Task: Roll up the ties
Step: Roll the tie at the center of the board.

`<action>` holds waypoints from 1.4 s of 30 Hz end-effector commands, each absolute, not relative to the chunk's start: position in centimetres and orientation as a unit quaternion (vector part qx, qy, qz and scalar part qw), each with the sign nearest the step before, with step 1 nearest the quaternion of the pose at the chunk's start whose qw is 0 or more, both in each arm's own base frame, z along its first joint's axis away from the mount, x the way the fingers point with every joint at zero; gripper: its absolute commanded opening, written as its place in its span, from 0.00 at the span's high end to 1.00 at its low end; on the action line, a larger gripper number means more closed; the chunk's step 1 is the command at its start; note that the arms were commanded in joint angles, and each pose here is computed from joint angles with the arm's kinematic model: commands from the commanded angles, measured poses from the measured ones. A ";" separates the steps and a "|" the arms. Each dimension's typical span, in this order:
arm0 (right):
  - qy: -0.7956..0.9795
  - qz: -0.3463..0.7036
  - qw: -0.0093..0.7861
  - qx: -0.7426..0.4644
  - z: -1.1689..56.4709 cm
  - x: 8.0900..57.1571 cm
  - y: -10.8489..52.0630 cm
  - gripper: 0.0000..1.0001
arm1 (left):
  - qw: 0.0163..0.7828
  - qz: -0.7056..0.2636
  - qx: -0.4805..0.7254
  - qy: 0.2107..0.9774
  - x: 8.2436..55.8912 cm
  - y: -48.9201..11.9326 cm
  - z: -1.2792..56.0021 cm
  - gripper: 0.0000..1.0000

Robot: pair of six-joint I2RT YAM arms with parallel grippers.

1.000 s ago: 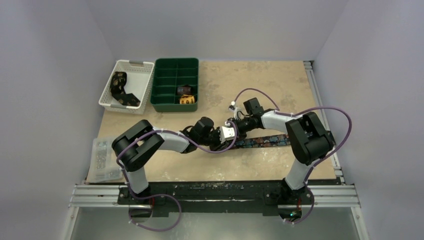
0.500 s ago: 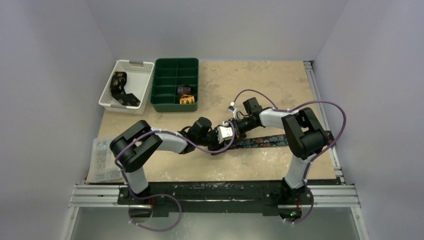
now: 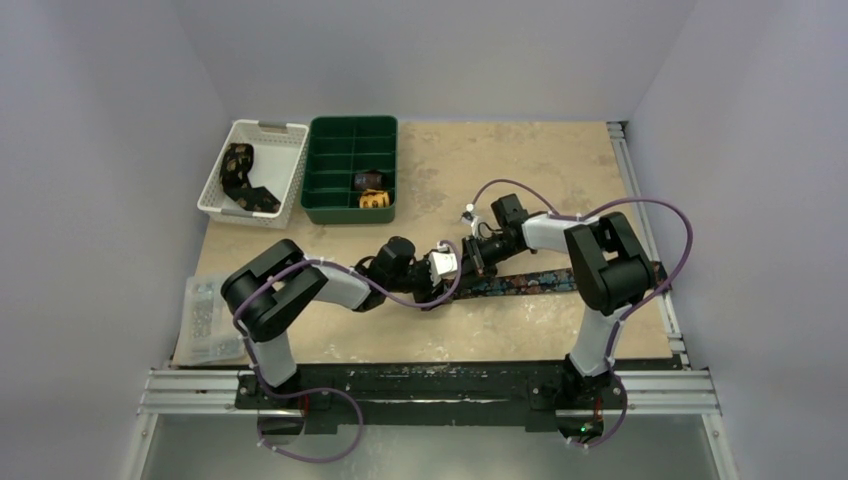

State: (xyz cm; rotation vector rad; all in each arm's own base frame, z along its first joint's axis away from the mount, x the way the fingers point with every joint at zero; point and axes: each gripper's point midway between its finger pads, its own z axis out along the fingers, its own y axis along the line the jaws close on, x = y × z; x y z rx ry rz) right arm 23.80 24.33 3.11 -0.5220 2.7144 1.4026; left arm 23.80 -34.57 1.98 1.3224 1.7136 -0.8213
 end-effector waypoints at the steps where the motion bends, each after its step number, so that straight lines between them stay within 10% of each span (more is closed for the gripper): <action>1: 0.909 0.379 0.020 -0.171 0.0 24.3 22.1 1.00 | 0.418 -0.348 0.519 0.659 23.9 -35.5 2.5 0.47; 14: 0.929 0.329 0.019 -0.171 -1.4 24.7 20.5 1.00 | 0.428 -0.354 0.515 0.654 24.5 -36.7 2.6 0.62; 42: 0.938 0.307 0.007 -0.162 -2.5 24.9 20.0 1.00 | 0.460 -0.353 0.477 0.660 24.5 -36.2 1.8 0.56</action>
